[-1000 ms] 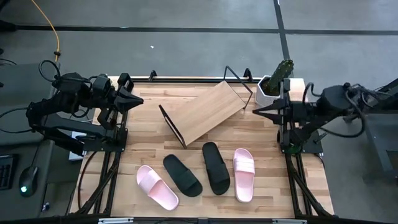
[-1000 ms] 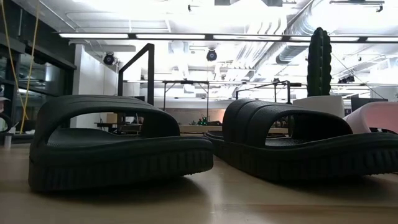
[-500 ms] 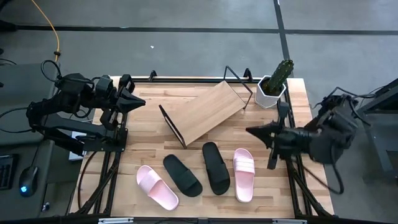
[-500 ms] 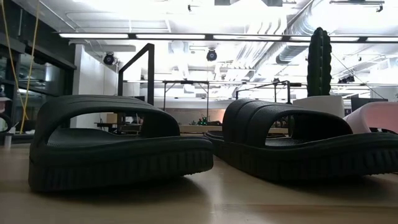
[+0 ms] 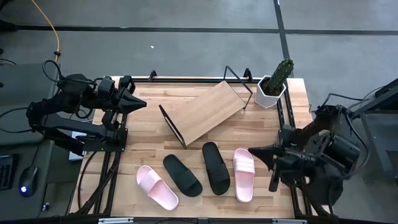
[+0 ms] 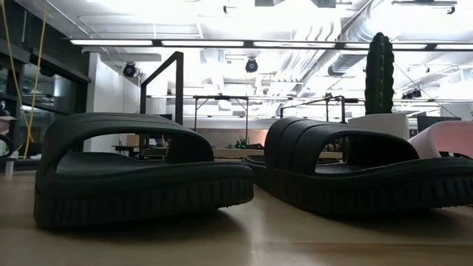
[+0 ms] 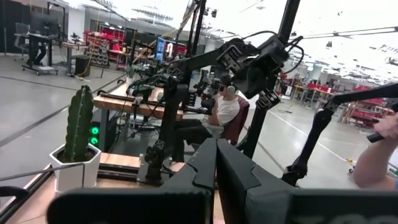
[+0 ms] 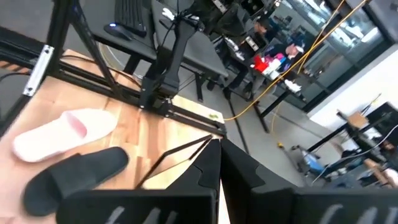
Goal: Pick and place slides into the shelf
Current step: Put the right pink slide on the shelf
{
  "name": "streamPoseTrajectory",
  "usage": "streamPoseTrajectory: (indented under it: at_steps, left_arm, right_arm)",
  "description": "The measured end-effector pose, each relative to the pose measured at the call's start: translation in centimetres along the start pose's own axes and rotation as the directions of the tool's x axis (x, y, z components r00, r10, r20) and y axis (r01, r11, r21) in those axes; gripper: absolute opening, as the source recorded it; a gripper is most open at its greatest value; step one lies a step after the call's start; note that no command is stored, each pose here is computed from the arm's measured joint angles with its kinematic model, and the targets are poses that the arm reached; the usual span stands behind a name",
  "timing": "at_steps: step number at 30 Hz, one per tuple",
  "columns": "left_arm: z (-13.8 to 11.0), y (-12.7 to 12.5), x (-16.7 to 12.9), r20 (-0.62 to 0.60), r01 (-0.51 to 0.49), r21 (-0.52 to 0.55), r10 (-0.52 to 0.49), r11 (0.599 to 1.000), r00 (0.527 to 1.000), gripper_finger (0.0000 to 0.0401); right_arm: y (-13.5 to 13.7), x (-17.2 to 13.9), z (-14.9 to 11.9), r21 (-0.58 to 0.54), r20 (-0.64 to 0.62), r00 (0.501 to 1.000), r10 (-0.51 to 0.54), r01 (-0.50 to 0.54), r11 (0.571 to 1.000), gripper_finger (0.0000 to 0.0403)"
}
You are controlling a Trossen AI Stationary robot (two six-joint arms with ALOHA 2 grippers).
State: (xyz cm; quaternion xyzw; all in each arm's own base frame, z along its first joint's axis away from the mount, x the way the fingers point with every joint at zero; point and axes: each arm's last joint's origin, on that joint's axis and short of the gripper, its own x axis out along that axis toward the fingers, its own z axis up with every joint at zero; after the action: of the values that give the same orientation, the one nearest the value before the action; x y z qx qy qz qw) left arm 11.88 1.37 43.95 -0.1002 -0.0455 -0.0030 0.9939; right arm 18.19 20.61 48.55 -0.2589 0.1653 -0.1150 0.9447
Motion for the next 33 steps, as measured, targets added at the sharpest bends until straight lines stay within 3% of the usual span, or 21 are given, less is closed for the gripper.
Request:
streamPoseTrajectory:
  at_steps: [16,33]
  left_arm:
    - [0.0,0.0,0.0,-0.003,-0.001,-0.001,0.001,1.0,1.0,0.0001]
    - [-0.5,0.1,0.0,-0.051,-0.012,-0.007,0.011,1.0,0.999,0.0001]
  right_arm:
    - [5.2,1.1,-3.0,0.028,-0.218,0.974,0.055,-0.05,0.998,0.0]
    - [9.4,2.6,-3.7,0.058,-0.332,0.934,0.134,-0.122,0.991,0.0]
